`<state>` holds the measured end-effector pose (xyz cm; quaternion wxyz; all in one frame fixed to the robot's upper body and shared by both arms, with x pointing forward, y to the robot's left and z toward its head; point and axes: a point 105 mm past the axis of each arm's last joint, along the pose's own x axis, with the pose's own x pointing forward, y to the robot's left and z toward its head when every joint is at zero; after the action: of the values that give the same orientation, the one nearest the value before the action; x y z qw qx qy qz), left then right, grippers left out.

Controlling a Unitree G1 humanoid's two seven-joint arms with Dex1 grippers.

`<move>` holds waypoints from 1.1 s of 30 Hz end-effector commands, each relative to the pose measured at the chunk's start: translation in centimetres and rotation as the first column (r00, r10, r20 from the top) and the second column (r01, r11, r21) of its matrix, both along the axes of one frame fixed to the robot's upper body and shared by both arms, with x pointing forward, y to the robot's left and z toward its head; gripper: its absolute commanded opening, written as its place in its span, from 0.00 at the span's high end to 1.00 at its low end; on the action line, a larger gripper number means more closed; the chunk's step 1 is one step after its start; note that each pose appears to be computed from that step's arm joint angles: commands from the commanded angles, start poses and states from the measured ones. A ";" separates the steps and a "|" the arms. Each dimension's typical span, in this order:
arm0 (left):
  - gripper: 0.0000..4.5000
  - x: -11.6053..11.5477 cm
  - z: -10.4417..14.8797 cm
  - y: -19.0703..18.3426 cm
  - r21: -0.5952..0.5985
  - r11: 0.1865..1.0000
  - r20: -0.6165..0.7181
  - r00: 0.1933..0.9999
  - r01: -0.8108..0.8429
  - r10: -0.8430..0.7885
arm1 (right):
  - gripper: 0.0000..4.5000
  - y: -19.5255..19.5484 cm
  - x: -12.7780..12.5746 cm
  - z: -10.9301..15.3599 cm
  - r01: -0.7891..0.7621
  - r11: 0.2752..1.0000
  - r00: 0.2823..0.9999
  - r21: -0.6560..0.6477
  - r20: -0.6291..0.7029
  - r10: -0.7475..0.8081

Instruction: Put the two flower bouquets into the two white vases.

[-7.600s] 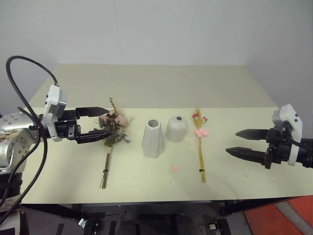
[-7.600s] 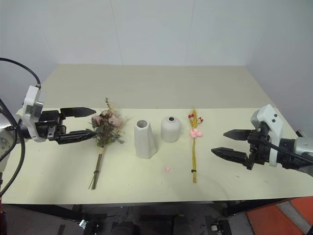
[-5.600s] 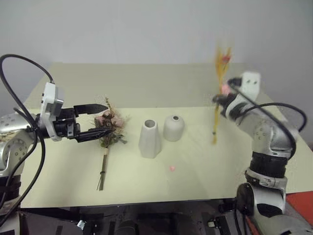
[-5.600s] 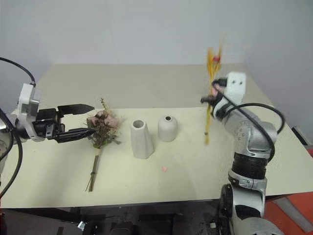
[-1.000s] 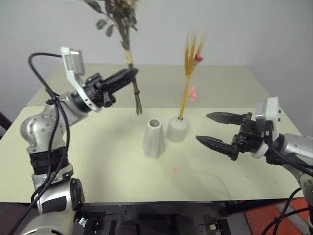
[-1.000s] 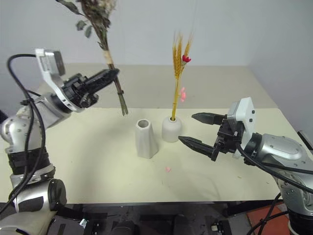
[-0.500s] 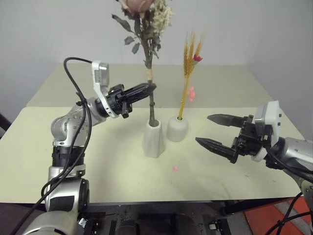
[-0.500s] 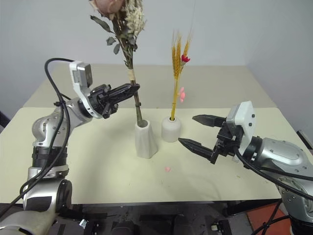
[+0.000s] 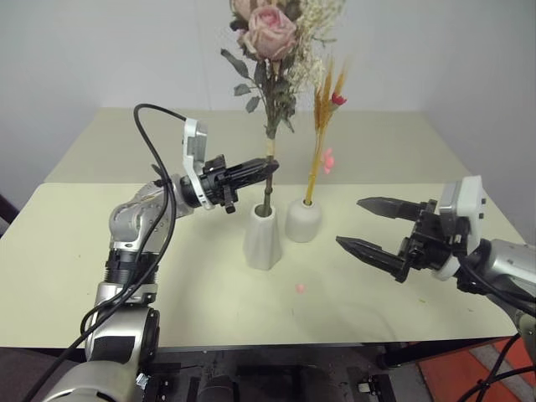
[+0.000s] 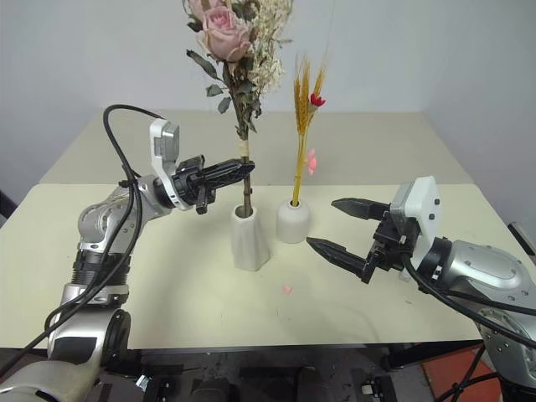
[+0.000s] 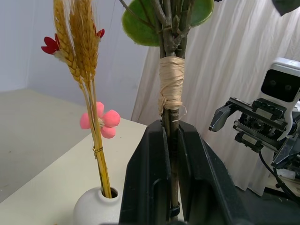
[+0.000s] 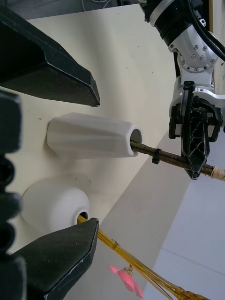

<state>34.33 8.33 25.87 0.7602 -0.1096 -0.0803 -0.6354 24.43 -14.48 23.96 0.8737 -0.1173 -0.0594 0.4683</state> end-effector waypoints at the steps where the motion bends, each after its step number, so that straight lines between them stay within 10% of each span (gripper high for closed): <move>1: 1.00 -0.7 -0.3 0.1 0.022 1.000 0.020 1.000 0.016 -0.016 | 0.00 0.0 -0.6 1.2 0.002 1.000 0.998 0.017 0.063 -0.003; 9: 1.00 -1.4 -2.0 0.6 0.066 0.998 -0.017 1.000 0.007 -0.005 | 0.00 0.0 -0.5 1.2 0.005 1.000 0.998 0.020 0.062 -0.006; 23: 0.03 -3.0 -1.8 4.3 0.151 0.988 -0.025 0.999 -0.038 0.042 | 0.00 -0.1 -0.3 1.1 0.005 1.000 0.998 0.017 0.062 -0.006; 33: 0.01 -6.2 -1.1 11.9 0.374 0.915 0.064 0.989 -0.149 0.135 | 0.00 -1.0 -0.2 0.3 0.013 1.000 1.000 -0.003 0.020 -0.013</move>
<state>28.95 19.98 23.13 0.8160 0.0235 0.0484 -0.5755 24.40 -14.92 23.26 0.8748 -0.1092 -0.0458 0.4698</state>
